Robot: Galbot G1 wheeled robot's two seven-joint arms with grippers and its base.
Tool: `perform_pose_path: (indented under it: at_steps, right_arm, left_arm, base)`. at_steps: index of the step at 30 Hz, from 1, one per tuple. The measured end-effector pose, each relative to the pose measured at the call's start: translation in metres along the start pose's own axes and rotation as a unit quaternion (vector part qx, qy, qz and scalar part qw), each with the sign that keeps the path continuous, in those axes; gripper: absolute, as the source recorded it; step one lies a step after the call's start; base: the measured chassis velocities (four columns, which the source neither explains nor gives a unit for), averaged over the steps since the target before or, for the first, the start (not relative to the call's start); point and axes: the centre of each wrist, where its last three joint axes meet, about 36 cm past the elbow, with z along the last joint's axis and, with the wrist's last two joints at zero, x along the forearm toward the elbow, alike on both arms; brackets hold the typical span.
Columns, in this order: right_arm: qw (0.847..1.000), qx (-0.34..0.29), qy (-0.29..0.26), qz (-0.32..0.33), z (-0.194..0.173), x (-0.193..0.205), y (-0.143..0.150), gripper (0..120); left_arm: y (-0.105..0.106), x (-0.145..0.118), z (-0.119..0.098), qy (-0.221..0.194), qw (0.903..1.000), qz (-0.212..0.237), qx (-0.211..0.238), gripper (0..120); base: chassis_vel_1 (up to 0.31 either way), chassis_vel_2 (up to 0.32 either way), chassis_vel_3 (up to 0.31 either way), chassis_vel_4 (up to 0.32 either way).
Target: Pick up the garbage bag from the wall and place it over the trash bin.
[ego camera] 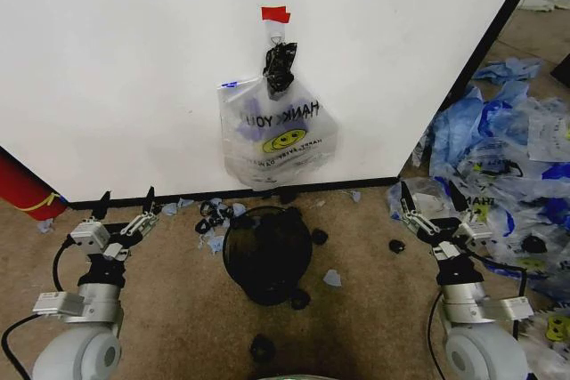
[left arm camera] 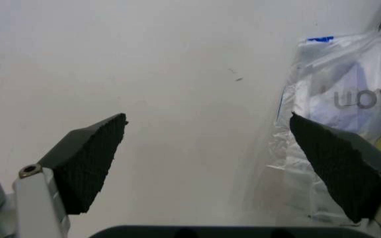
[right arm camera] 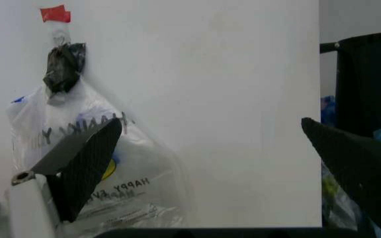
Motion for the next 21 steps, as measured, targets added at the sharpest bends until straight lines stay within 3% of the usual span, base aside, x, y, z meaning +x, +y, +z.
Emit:
perform_pose_path:
  at_steps: [12, 21]
  right_arm:
    - [0.999, -0.046, 0.008, 0.004, 0.003, -0.008, 0.009, 100]
    - [0.983, -0.183, 0.02, -0.017, -0.006, -0.05, 0.034, 100]
  left_arm:
    - [0.0, 0.001, 0.005, 0.001, 1.0, -0.001, -0.002, 98]
    - [-0.002, 0.001, 0.01, 0.003, 1.0, 0.0, -0.005, 97]
  base:
    - [0.0, 0.0, 0.0, 0.0]
    - [0.0, 0.0, 0.0, 0.0]
